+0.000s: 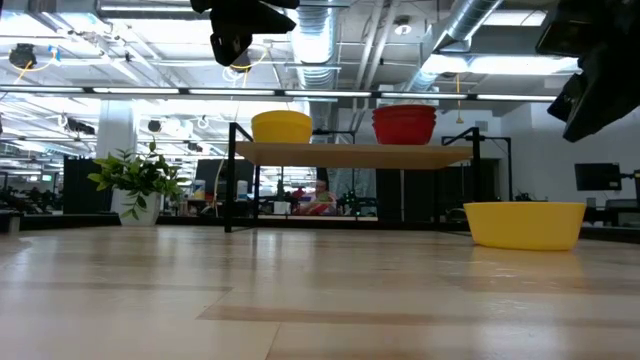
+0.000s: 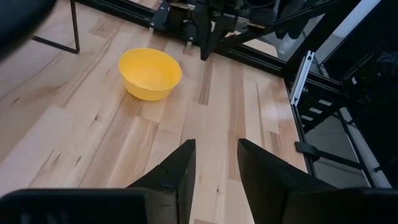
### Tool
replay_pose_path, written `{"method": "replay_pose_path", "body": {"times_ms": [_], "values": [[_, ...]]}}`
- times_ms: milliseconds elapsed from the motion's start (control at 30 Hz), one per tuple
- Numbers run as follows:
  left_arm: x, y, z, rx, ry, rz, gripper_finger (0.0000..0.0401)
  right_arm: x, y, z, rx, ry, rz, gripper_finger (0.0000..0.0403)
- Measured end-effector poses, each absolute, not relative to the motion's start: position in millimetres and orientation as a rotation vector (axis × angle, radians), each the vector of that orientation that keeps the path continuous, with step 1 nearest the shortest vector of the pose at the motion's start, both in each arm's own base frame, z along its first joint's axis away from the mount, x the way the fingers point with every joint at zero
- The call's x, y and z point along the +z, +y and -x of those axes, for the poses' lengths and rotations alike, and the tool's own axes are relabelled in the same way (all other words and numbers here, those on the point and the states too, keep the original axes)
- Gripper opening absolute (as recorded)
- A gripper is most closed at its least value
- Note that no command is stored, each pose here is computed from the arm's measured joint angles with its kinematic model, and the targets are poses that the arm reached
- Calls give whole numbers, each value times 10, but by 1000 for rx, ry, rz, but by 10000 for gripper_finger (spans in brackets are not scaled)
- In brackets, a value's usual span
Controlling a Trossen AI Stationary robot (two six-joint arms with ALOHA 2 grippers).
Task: Pick & Place Mini bowls
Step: Stack the yellow bowl on top of the stacked yellow bowls on the shelf
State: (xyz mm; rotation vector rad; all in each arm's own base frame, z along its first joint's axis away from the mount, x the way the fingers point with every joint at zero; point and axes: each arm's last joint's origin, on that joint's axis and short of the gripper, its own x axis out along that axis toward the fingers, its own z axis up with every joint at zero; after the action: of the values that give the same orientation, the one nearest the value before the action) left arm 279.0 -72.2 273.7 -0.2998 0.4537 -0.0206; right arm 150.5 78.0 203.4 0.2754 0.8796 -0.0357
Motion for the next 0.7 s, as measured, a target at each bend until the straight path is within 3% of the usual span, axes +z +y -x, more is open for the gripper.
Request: {"method": "replay_pose_path", "body": {"times_ms": [433,700], "values": [[2737,-722,-2790,-21,454,298,117,2033,789,-1501,-23,889,-292,6],[2737,-722,-2790,-22,453,297,117,2032,784,-1502,-31,886,-289,75]]}}
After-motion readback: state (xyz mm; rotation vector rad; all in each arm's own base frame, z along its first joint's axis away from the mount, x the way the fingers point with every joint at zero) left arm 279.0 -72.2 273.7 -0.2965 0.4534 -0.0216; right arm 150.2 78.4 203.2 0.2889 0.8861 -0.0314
